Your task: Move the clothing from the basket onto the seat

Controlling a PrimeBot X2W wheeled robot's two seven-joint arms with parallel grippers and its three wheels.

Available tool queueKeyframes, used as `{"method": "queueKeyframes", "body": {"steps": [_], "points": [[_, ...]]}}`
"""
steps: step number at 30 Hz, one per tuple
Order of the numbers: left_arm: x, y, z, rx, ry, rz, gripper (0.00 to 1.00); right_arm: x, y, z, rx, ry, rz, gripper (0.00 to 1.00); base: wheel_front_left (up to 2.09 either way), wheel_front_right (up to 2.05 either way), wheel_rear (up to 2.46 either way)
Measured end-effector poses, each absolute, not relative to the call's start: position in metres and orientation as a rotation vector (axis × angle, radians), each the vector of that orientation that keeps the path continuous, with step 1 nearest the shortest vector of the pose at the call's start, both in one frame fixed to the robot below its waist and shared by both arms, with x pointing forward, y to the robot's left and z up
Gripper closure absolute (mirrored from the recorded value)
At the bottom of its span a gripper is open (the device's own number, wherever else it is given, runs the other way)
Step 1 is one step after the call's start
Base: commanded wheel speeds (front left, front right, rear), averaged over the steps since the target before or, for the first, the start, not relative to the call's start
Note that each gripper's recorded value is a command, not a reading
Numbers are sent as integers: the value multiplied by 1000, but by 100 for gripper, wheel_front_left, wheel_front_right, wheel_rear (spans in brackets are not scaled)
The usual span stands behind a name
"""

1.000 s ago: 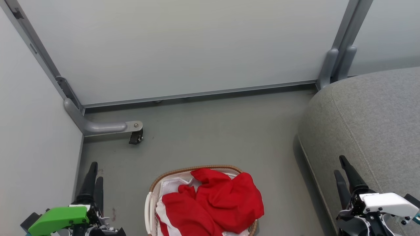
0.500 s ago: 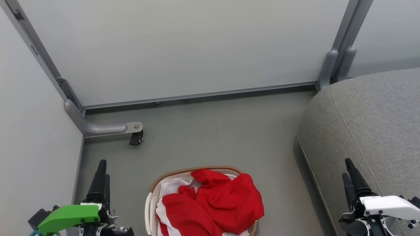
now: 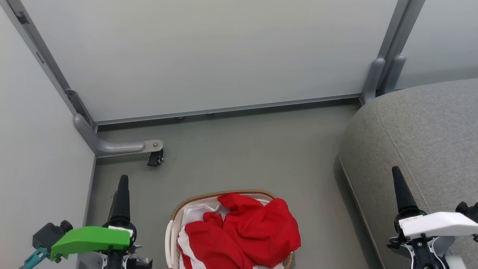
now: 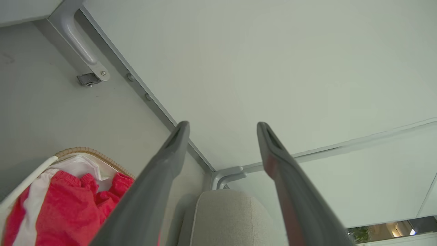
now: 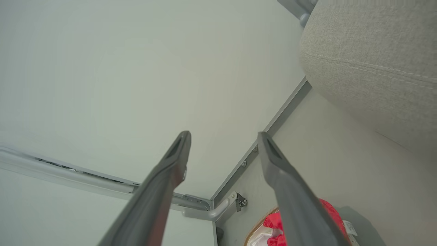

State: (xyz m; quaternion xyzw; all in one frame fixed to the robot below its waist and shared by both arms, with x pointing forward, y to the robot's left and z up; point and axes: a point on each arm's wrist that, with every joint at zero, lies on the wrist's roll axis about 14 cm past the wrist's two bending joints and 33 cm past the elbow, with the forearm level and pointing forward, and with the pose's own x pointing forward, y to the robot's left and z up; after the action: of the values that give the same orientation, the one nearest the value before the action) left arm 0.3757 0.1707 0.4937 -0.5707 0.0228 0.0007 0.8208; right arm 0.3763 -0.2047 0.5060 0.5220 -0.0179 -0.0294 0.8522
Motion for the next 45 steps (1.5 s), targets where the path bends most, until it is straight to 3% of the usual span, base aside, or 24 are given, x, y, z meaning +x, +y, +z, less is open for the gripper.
{"method": "queueKeyframes", "body": {"steps": [21, 45], "points": [[373, 160, 497, -821, 45, -23, 0, 374, -193, 513, 710, -48, -15, 0, 0, 0, 0], [363, 154, 482, -559, 60, -41, 0, 370, -181, 510, 393, -51, 31, 0, 0, 0, 0]]}}
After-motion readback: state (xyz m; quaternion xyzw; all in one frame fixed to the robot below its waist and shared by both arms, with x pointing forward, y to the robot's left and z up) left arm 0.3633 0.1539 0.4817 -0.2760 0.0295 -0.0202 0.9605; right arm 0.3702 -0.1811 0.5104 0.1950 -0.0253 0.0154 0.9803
